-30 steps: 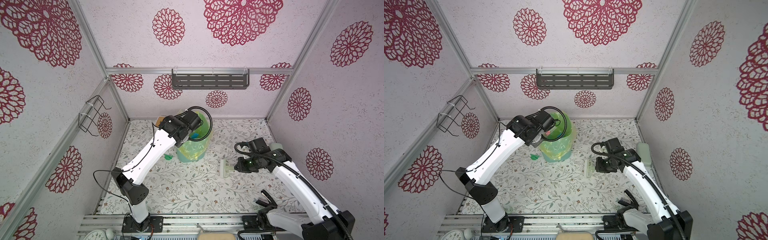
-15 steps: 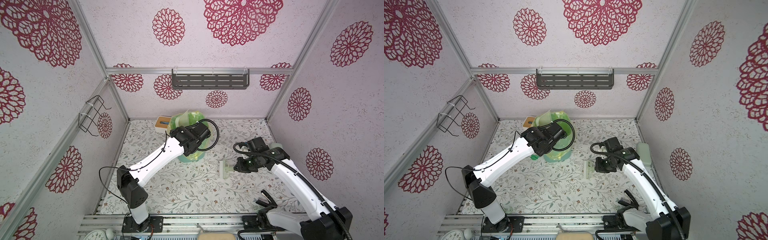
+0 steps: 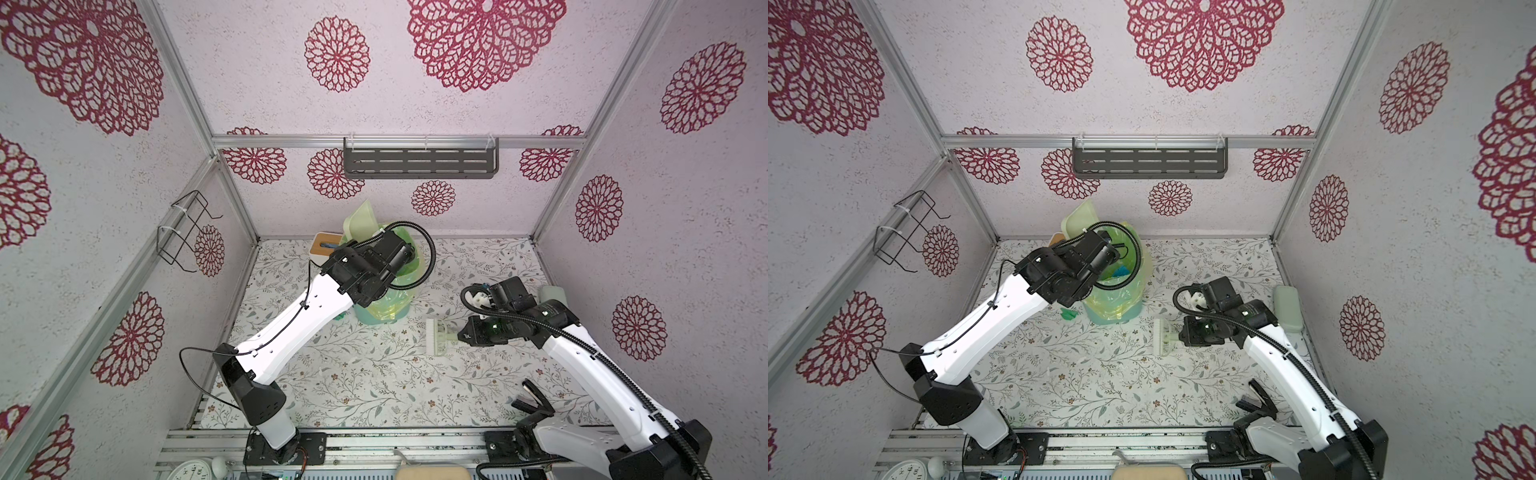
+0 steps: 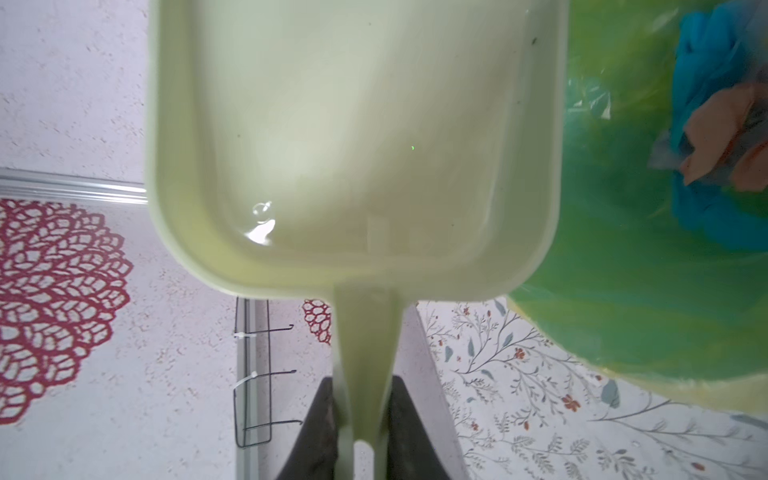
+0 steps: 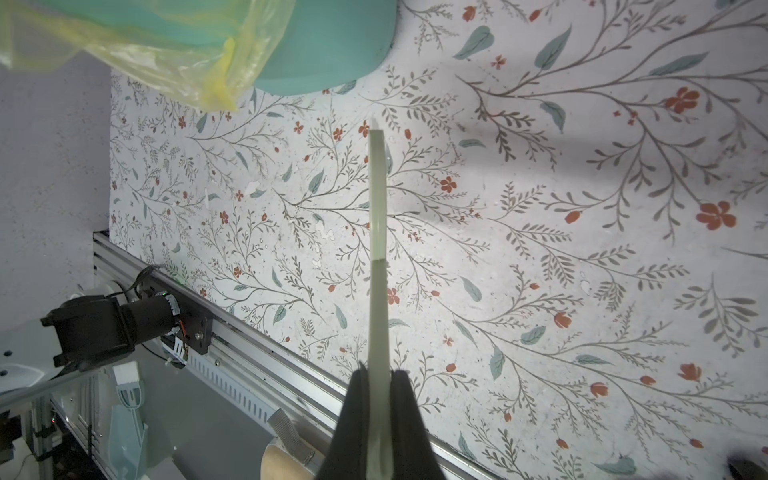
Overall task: Sweep away the paper scraps from the table
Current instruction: 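Lower the empty dustpan with left while right moves brush toward green scrap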
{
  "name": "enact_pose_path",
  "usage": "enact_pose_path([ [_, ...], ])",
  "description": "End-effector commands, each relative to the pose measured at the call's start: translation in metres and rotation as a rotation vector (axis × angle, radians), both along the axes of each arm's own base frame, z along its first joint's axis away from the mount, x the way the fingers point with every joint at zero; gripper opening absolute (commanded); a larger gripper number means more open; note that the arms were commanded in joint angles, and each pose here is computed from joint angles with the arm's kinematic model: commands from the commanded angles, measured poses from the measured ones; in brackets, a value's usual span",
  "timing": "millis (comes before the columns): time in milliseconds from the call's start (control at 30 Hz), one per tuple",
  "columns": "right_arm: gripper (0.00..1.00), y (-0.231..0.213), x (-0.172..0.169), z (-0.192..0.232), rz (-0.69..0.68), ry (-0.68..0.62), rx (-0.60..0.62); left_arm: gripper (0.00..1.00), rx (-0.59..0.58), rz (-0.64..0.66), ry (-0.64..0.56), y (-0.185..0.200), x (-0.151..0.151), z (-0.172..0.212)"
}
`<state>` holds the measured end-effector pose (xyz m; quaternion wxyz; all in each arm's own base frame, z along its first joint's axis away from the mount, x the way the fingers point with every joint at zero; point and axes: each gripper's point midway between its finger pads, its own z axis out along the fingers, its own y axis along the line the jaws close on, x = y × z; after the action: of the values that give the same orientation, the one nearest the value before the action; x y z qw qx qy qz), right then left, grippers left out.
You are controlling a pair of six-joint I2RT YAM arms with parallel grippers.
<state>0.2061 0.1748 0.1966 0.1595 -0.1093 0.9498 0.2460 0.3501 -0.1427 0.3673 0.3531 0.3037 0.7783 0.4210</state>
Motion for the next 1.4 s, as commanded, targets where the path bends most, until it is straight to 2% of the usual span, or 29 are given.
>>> enact_pose_path([
  [0, 0.00, 0.014, -0.008, 0.011, 0.055, -0.072, -0.017, 0.06, -0.191, 0.021, -0.031, 0.015, -0.011, 0.013],
  [300, 0.00, 0.062, -0.040, 0.005, 0.289, -0.167, -0.138, 0.07, -0.580, 0.054, -0.052, 0.051, -0.037, 0.017],
  [567, 0.00, 0.122, -0.057, 0.003, 0.570, -0.339, -0.357, 0.07, -0.823, 0.145, -0.078, 0.095, -0.054, 0.000],
  [700, 0.00, 0.161, -0.060, 0.005, 0.713, -0.453, -0.446, 0.07, -0.883, 0.189, -0.080, 0.109, -0.059, -0.009],
  [867, 0.00, 0.202, -0.041, 0.016, 0.818, -0.612, -0.555, 0.07, -0.950, 0.237, -0.074, 0.124, -0.060, -0.022],
  [1067, 0.00, 0.233, -0.006, 0.031, 0.848, -0.825, -0.658, 0.06, -1.030, 0.297, -0.071, 0.139, -0.061, -0.036],
  [1367, 0.00, 0.269, 0.047, 0.036, 0.849, -0.973, -0.717, 0.06, -1.088, 0.336, -0.062, 0.150, -0.065, -0.047],
])
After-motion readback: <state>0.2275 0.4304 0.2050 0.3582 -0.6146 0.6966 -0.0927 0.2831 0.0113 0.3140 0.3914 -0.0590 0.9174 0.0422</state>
